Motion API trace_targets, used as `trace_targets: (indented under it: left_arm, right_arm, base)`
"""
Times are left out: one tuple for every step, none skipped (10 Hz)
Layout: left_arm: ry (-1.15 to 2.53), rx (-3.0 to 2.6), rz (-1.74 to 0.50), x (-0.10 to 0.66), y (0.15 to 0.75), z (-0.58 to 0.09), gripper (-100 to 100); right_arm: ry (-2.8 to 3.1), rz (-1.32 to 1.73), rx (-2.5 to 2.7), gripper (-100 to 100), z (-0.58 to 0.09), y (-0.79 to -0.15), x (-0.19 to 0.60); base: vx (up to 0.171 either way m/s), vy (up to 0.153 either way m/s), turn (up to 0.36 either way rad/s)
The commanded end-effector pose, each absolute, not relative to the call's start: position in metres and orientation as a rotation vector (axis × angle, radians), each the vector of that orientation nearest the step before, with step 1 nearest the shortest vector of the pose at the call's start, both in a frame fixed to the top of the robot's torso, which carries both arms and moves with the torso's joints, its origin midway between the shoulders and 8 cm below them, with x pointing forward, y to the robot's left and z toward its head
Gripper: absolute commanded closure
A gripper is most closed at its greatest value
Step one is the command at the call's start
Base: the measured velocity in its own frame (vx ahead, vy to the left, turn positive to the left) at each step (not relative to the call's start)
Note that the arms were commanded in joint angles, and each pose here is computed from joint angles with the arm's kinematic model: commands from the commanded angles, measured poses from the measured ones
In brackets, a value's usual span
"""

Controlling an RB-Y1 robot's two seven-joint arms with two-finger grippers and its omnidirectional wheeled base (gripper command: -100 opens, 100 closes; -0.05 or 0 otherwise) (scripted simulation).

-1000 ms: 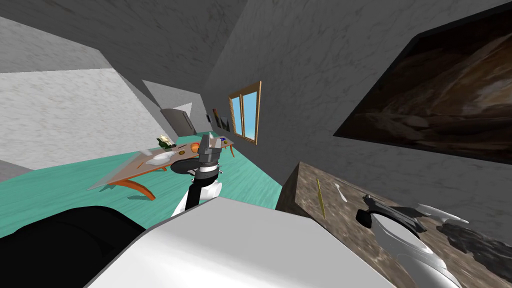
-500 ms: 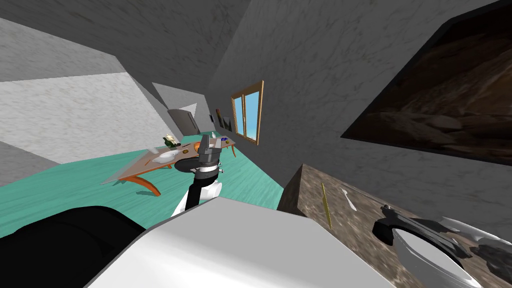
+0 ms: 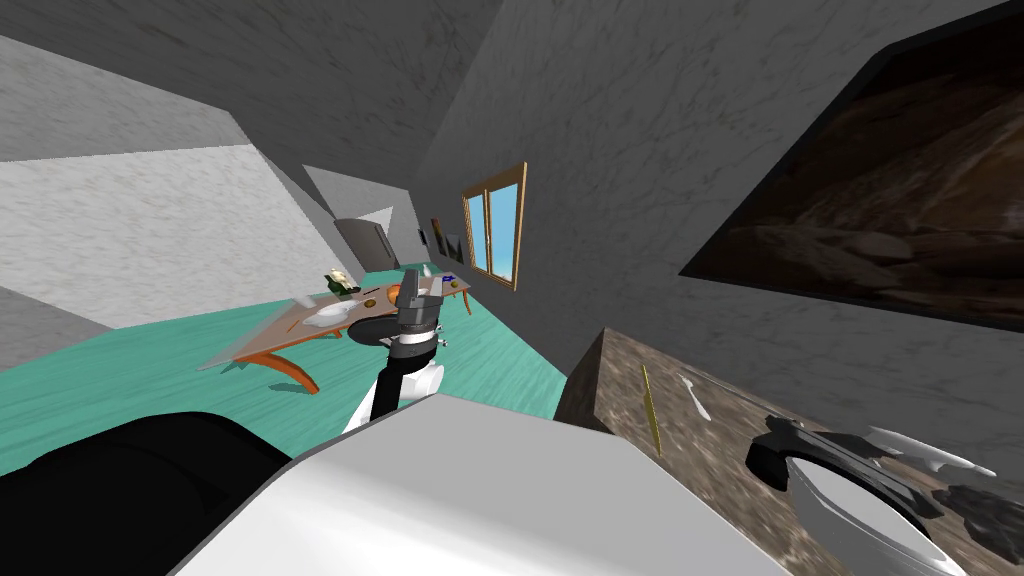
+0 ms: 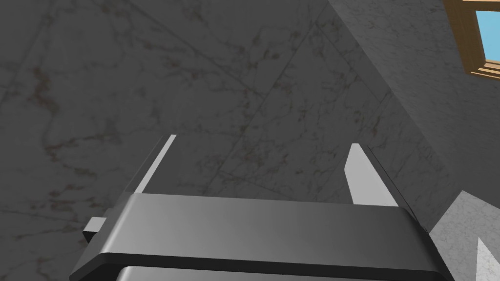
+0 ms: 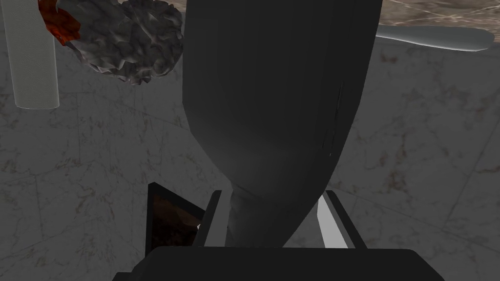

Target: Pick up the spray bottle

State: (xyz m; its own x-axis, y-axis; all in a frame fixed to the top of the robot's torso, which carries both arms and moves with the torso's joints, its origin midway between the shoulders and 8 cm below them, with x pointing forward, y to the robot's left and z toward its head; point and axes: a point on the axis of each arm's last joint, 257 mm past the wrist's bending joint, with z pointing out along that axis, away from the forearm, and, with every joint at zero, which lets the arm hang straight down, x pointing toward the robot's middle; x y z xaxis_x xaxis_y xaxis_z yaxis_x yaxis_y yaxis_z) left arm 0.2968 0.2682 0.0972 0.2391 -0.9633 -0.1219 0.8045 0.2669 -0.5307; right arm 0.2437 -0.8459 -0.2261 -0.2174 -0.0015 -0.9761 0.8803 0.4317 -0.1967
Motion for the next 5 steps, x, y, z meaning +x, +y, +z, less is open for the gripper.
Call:
trace_targets:
  left_arm:
    - [0.472, -0.397, -1.254, 0.297, 0.268, 0.097, 0]
    - [0.472, -0.397, -1.254, 0.297, 0.268, 0.097, 0]
    - [0.472, -0.397, -1.254, 0.297, 0.268, 0.097, 0]
    - [0.472, -0.397, -1.254, 0.297, 0.268, 0.097, 0]
    - [0.472, -0.397, -1.254, 0.297, 0.268, 0.097, 0]
  right_arm:
    - [1.575, -0.994, 0.795, 100, -0.226, -0.846, 0.244]
    - [1.576, -0.994, 0.795, 0, -0.226, -0.846, 0.244]
    - [1.586, -0.979, 0.785, 100, -0.23, -0.84, 0.258]
    - [1.582, -0.965, 0.787, 100, -0.231, -0.837, 0.272]
    - [1.592, -0.962, 0.777, 100, -0.233, -0.834, 0.275]
  base:
    - [0.0, 0.0, 0.0]
    - [0.0, 0.0, 0.0]
    - [-0.022, 0.004, -0.072]
    - [-0.044, 0.016, -0.147]
    - [-0.036, 0.016, -0.045]
